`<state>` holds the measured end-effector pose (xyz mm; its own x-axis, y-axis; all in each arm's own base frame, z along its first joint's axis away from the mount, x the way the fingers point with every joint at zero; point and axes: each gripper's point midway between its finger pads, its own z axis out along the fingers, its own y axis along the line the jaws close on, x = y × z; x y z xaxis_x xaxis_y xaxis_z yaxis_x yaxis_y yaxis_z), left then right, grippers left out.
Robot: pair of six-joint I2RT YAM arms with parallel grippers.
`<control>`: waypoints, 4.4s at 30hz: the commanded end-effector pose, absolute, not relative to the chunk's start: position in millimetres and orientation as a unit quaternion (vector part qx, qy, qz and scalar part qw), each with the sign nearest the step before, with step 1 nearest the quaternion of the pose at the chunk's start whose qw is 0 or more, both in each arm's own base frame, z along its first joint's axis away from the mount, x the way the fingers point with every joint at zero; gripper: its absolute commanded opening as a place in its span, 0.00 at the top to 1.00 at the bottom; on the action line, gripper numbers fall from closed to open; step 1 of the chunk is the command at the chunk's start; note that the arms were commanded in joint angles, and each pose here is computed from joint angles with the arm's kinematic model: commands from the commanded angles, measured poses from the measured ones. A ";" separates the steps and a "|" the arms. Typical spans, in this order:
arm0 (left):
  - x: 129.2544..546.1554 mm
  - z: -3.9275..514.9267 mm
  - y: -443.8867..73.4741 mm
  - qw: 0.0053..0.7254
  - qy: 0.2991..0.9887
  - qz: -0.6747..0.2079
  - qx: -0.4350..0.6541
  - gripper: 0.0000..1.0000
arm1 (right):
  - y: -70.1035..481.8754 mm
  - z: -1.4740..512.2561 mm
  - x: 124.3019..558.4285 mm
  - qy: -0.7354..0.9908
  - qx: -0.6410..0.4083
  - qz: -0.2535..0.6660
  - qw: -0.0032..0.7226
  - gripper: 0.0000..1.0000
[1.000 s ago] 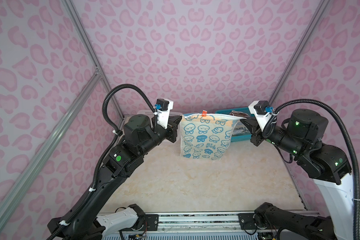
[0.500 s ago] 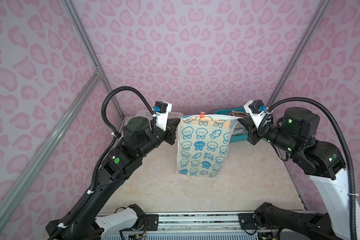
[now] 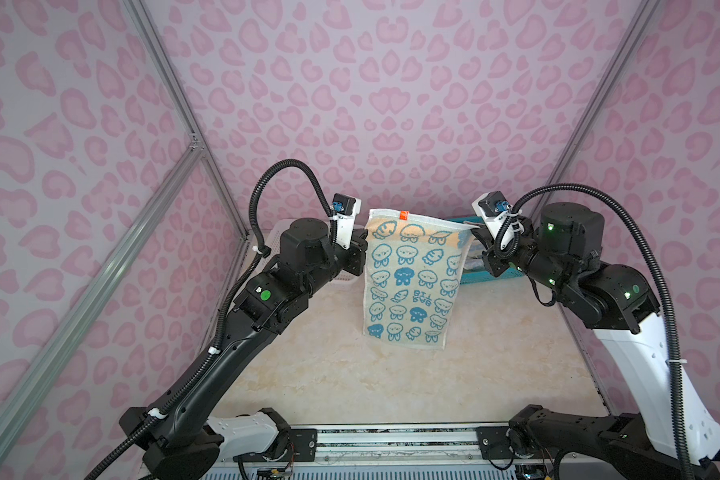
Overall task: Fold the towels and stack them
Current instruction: 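Hold the blue bunny towel hanging spread between both raised grippers, then lower both grippers, laying the towel flat onto the table, then open both grippers to release the towel and lift them away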
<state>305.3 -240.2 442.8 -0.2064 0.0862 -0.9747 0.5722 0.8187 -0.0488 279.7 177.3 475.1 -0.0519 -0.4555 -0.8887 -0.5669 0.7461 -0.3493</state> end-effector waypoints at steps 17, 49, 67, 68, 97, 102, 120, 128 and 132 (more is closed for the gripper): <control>248.9 471.2 -219.9 0.594 0.718 -0.305 0.199 0.97 | 176.0 498.5 219.3 0.683 -0.365 0.130 0.619 1.00; 457.8 246.0 -271.8 0.499 0.849 -0.014 0.170 0.97 | 192.2 264.2 423.1 0.825 -0.321 0.078 0.459 1.00; 446.2 203.2 -260.7 0.562 0.812 -0.034 0.151 0.97 | 185.6 196.8 422.7 0.833 -0.313 0.072 0.450 1.00; 441.8 202.0 -259.0 0.568 0.809 -0.041 0.147 0.97 | 184.9 194.2 419.1 0.831 -0.314 0.074 0.453 1.00; 336.5 132.8 -247.2 0.526 0.830 -0.098 0.157 0.98 | 177.4 122.8 289.5 0.874 -0.300 0.116 0.364 1.00; 326.6 113.3 -248.6 0.508 0.839 -0.106 0.162 0.98 | 184.8 96.8 275.3 0.894 -0.290 0.130 0.315 1.00; 290.2 79.3 -243.7 0.469 0.852 -0.131 0.192 0.98 | 209.3 92.4 237.4 0.906 -0.343 0.108 0.225 0.88; 268.8 72.8 -248.9 0.458 0.848 -0.147 0.223 0.84 | 192.7 79.0 215.4 0.924 -0.317 0.103 0.190 0.66; 254.3 79.3 -249.4 0.467 0.840 -0.148 0.233 0.73 | 192.5 80.5 212.9 0.925 -0.305 0.112 0.196 0.59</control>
